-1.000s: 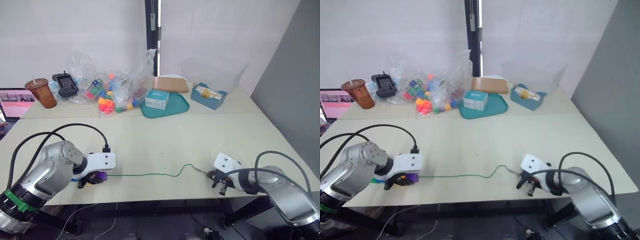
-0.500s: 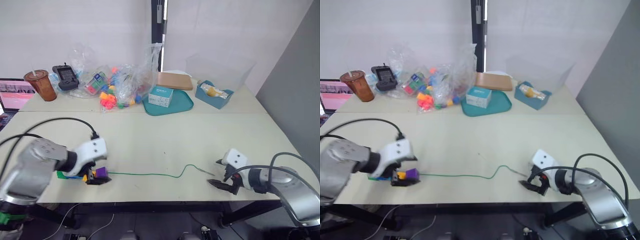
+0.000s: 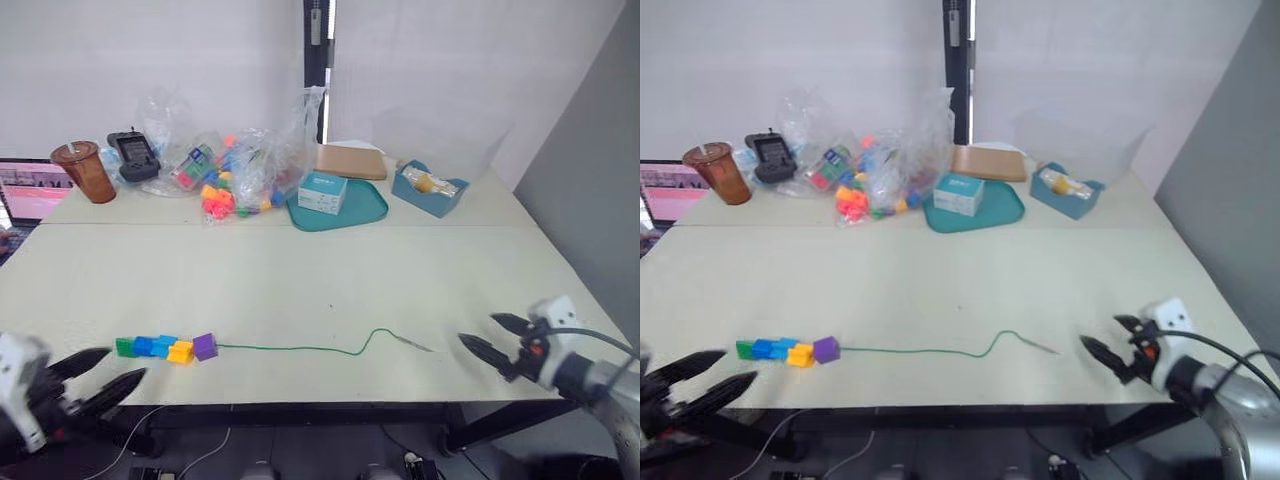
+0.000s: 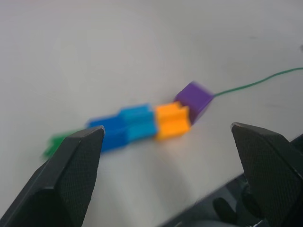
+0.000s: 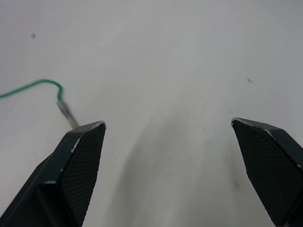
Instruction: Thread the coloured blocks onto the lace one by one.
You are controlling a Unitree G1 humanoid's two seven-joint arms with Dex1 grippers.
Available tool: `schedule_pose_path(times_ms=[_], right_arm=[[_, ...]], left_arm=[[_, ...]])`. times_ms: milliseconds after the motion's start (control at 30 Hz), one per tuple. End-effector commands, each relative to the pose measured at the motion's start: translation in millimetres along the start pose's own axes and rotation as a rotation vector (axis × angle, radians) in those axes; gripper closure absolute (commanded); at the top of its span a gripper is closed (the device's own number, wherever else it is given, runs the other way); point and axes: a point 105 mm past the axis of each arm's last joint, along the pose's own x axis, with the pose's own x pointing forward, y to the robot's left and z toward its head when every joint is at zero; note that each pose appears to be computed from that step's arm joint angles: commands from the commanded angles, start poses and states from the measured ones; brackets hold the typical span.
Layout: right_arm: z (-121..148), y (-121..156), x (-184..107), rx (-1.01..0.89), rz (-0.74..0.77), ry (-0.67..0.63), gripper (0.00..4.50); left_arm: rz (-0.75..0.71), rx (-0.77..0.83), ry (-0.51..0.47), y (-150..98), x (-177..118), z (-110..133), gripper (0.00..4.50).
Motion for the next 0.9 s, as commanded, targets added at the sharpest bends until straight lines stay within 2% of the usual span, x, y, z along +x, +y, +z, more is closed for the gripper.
schedule_pose_path(times_ms=[33, 100, 200, 367, 900], right_arm=[[-4.0, -10.1, -16.6, -0.014, -0.002, -0.014, 0.03], [-13.6, -13.1, -23.3, -0.008, 0.011, 0.007, 0.03], [-22.0, -16.1, -34.3, 0.027, 0.032, 0.023, 0.03], [-43.6, -29.3, -55.3, 0.03, 0.015, 0.09, 0.03], [-48.2, -31.0, -54.9, 0.01, 0.026, 0.095, 0.03]], left_arm=[[0.108, 0.056, 0.022, 26.8, -26.4, -9.3, 0.0], [0.128, 0.054, 0.057, 33.2, -34.6, -23.4, 0.0], [0.153, 0.051, 0.034, 43.3, -34.8, -22.6, 0.0], [0.081, 0.045, 0.053, 35.4, -18.7, -24.3, 0.0], [0.05, 0.045, 0.085, 32.1, -7.0, -31.4, 0.0]])
